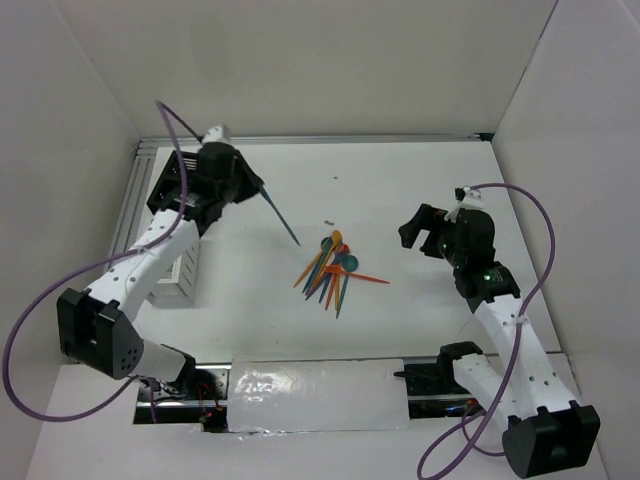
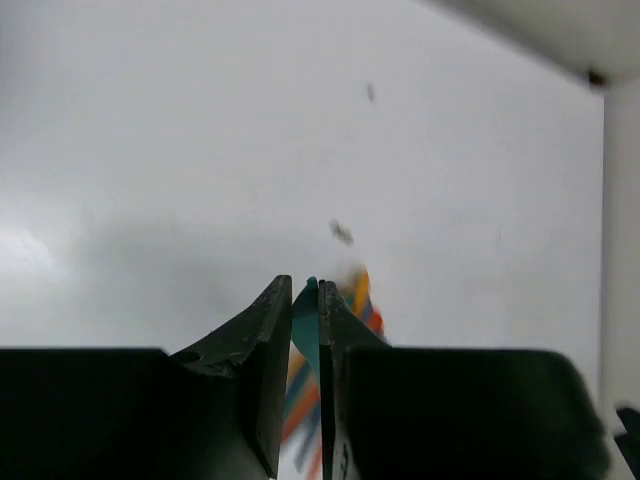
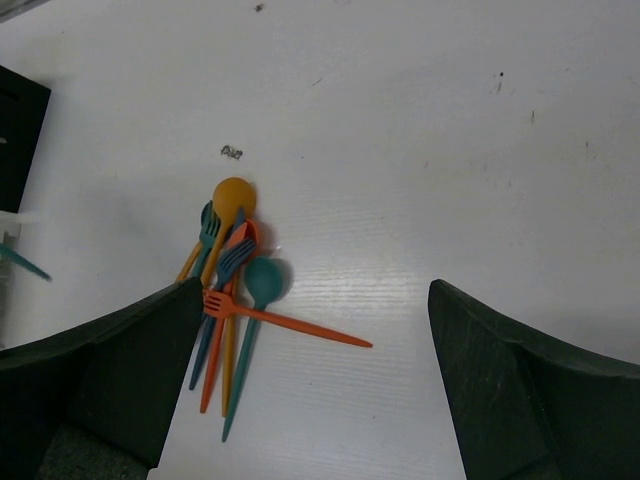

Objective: Sort the eating utensils into containers

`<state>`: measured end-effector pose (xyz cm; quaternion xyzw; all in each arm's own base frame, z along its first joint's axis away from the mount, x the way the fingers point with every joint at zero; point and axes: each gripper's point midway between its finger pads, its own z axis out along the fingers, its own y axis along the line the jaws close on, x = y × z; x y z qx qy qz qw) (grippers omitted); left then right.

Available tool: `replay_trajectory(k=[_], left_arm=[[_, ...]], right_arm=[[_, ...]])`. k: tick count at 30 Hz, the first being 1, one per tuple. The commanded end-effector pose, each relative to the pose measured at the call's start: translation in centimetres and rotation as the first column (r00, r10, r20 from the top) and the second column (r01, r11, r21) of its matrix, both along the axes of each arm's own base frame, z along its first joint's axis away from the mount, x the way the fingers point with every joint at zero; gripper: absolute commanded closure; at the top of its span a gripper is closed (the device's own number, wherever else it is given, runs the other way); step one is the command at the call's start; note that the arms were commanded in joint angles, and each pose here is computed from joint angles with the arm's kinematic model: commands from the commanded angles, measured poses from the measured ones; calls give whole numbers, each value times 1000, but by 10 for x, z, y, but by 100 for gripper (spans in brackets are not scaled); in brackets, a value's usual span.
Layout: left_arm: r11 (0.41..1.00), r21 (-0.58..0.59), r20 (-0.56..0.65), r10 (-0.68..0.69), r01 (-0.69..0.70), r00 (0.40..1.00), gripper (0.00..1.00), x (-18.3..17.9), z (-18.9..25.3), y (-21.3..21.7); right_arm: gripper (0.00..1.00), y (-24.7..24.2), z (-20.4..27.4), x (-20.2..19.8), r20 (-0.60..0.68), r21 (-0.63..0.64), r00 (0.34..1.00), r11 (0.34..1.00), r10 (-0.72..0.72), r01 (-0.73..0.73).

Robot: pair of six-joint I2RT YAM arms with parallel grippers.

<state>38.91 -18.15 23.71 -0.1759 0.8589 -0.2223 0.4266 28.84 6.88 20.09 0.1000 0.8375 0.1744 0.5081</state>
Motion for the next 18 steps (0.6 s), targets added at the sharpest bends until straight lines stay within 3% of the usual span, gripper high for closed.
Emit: replay_trajectory(k=[1,2,4,7,8,9,14,18], left_arm=[[978,198,401,-16,-70,916,85,45,99,63],[960,237,443,31,-151,896,85,58,111,109],[961,245,532,-20,-131,847,85,66,144,114],[909,301,624,39,-286,780,85,80,181,196],[904,329,632,3,-272,775,85,86,182,191],[875,339,648,48,-344,760,85,87,186,232],[799,397,717,37,-452,696,83,111,200,290],[739,469,746,-39,-483,665,83,137,209,309]], right_arm=[[0,3,31,14,95,33,995,999,-4,1],[0,4,31,16,95,39,995,999,-6,3],[0,4,37,23,117,43,993,999,-17,12],[0,3,37,33,120,44,992,999,-27,21],[0,5,44,37,136,49,990,999,-25,19],[0,5,37,41,118,48,993,999,-28,23],[0,6,52,67,152,47,988,998,-38,31],[0,4,53,83,159,27,986,998,-53,50]])
